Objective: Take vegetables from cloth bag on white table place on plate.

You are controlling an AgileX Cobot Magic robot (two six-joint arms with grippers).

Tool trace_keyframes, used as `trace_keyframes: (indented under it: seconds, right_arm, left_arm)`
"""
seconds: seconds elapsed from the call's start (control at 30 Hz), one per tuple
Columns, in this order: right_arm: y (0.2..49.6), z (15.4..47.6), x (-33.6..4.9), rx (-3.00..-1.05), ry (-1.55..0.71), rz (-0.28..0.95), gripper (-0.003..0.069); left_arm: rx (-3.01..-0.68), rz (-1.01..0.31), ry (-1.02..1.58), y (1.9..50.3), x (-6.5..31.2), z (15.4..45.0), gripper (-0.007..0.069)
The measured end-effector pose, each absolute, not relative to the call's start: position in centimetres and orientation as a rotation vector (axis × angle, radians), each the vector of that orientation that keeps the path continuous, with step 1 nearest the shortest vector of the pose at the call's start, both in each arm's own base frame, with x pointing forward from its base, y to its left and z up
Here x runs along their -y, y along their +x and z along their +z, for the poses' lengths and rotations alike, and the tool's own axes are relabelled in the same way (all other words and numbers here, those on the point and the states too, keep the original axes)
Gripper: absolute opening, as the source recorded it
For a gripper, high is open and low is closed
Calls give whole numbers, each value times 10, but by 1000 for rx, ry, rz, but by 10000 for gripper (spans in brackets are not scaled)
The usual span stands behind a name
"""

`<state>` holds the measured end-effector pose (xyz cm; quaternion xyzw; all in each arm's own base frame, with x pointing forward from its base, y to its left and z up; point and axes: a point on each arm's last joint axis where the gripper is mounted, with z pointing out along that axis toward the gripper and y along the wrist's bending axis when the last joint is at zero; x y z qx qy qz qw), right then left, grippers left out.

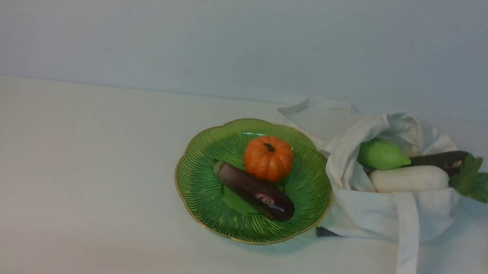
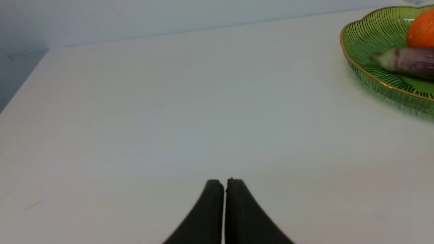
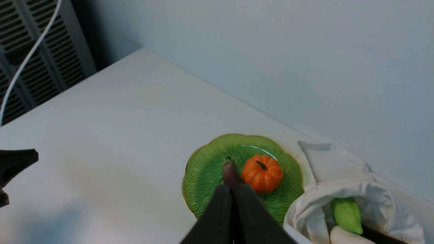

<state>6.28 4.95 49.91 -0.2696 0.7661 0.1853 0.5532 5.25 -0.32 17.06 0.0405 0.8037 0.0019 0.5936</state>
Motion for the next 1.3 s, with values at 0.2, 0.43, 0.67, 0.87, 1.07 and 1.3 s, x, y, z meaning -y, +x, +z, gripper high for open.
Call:
trace_keyframes:
  seconds: [0.2,0.43,0.67,0.87,1.07,1.3]
  right_arm:
    - [49,413,-37,-1557,-529,463,-15]
    - [58,334,-39,-1346,-452,439,-15]
    - [64,309,-41,-1321,-442,426,-15]
    - [66,291,-43,-1387,-466,418,-15]
    - [66,284,-44,-1445,-491,412,-15]
    - [64,275,-42,-1501,-520,376,-15]
  left_arm:
    - [-1868,4,94,53,3,171,-5]
    - [-1868,4,94,53,3,171,-5]
    - [-1868,4,94,53,3,171,-5]
    - [-1868,4,94,53,3,171,-5]
    - [-1868,4,94,53,3,171,-5]
    - [-1868,4,94,53,3,171,-5]
